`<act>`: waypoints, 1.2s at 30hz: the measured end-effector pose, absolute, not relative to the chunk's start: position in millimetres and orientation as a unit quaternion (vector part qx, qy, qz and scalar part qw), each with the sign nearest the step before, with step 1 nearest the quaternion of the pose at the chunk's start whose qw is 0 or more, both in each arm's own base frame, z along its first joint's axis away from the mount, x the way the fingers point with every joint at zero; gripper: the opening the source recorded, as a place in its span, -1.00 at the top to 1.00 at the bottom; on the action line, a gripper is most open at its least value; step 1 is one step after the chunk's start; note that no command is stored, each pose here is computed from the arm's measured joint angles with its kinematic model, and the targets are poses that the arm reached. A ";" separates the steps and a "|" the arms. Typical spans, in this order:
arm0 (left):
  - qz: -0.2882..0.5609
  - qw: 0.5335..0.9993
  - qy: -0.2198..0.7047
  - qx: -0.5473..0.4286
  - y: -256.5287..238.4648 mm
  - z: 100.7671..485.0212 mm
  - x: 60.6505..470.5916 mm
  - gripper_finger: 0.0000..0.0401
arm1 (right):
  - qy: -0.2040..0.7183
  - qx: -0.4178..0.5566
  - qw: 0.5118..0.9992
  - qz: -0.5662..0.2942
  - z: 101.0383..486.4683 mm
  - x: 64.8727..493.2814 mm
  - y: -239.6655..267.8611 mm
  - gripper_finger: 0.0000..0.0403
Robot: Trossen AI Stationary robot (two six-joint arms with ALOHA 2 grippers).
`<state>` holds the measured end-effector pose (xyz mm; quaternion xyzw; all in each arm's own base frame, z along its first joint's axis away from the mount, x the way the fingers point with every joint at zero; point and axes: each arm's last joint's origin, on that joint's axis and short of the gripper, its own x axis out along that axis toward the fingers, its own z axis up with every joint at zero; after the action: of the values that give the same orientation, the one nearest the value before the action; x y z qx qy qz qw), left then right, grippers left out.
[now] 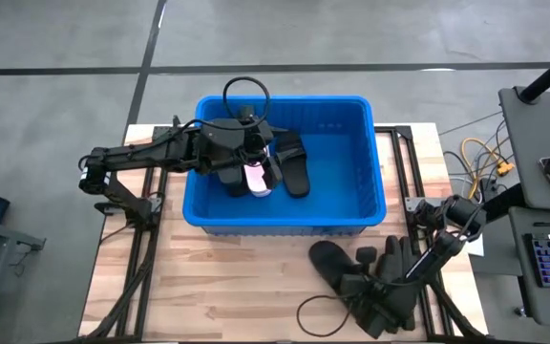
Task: Pick and place slides into bin
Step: Put the left black slide into the bin
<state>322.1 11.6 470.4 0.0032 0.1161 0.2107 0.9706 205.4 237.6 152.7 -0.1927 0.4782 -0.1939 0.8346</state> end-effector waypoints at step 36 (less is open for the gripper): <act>0.208 0.975 0.072 0.029 11.3 500.8 283.1 -0.11 | 0.164 -0.026 0.927 -0.337 418.4 181.5 66.3 0.96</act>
<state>283.1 11.3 500.8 0.0291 0.0715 0.2076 0.9751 181.5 66.3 418.4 -0.0257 0.1642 -0.3373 0.9266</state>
